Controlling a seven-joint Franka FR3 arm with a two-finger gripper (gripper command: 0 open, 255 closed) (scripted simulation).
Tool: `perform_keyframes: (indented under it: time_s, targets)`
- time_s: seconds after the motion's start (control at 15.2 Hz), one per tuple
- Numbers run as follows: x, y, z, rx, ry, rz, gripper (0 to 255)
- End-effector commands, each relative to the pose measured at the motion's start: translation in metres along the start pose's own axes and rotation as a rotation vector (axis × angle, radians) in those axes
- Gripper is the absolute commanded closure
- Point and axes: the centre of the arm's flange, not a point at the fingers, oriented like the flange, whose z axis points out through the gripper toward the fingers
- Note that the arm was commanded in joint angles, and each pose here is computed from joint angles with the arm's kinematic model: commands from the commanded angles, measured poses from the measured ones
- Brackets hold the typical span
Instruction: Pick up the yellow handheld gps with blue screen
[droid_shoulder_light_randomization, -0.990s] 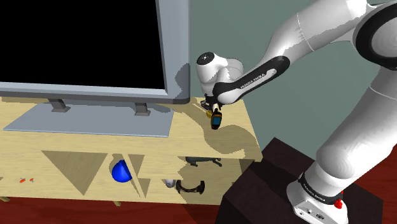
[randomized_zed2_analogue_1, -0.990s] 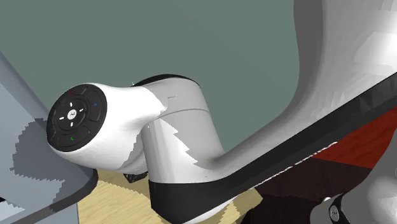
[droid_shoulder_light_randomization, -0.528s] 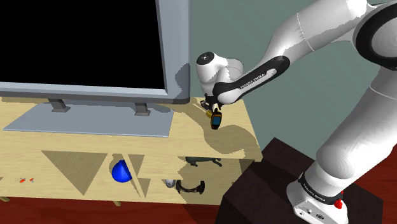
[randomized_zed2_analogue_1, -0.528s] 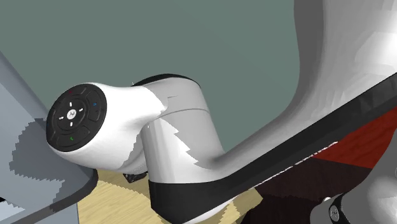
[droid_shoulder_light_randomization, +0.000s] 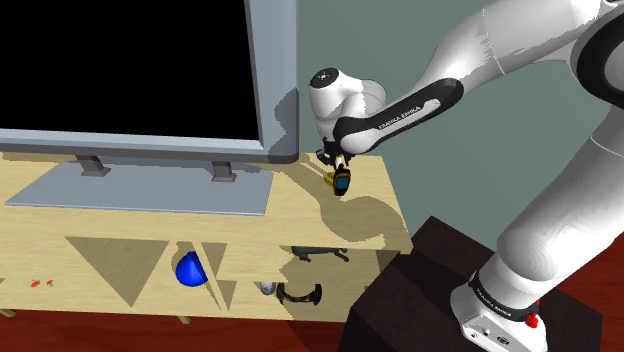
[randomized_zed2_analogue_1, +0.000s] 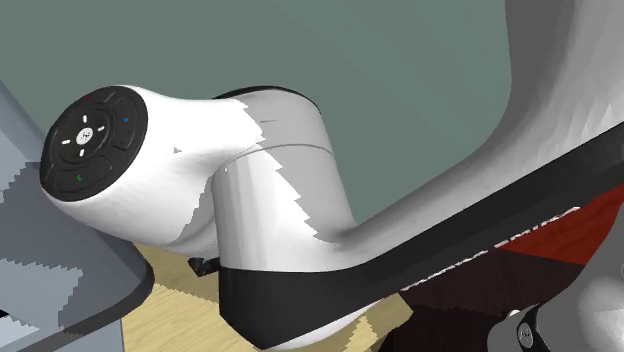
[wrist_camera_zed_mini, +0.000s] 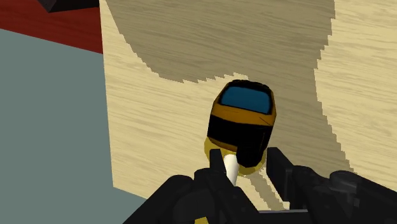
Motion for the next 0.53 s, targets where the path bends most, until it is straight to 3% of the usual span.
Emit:
perform_keyframes:
  time_s: [0.0,0.46]
  targets:
    - [0.003,0.003,-0.01,0.0,0.0,0.0,255]
    - [0.012,0.014,-0.044,0.0,0.0,0.0,255]
